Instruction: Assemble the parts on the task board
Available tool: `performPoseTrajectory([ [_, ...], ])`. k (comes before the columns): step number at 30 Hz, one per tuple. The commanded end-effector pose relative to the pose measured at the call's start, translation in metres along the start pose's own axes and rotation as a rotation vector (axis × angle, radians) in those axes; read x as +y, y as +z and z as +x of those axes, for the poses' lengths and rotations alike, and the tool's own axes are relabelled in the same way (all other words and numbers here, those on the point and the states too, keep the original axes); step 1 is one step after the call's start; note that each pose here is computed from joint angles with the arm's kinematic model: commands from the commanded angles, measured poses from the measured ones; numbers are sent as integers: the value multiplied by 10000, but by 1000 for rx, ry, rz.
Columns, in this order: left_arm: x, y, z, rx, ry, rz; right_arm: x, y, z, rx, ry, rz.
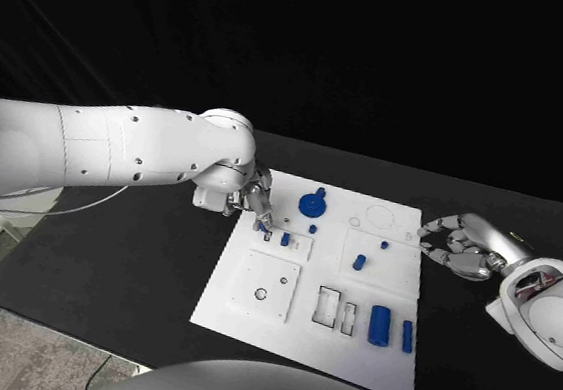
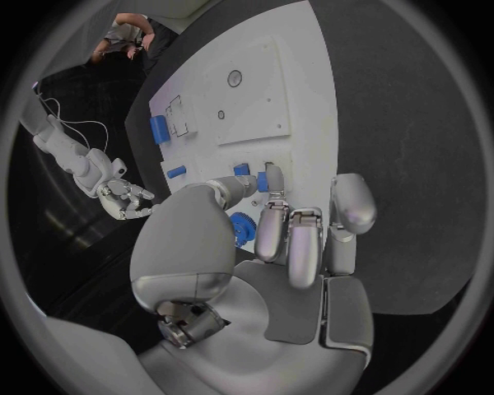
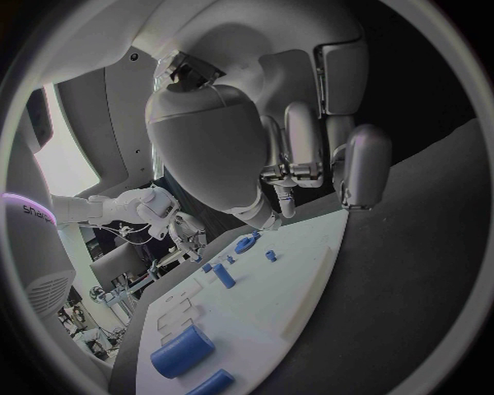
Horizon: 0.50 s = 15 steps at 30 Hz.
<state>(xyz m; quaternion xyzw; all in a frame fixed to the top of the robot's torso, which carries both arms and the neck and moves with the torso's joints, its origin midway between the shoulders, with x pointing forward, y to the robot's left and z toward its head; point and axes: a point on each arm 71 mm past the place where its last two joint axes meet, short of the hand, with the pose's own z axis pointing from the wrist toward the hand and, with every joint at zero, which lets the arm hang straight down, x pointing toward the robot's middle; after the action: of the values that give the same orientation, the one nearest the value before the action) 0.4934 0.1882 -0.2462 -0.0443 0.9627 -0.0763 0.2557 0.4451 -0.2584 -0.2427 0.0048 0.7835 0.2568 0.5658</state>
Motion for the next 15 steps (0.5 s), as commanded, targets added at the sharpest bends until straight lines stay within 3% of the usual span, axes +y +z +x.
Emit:
performPoseTrajectory([
  [1, -34, 9, -3, 20, 86, -25, 7, 2, 11, 9, -3, -1],
  [15, -127, 65, -4, -1, 144, -44, 6, -1, 14, 15, -3, 0],
])
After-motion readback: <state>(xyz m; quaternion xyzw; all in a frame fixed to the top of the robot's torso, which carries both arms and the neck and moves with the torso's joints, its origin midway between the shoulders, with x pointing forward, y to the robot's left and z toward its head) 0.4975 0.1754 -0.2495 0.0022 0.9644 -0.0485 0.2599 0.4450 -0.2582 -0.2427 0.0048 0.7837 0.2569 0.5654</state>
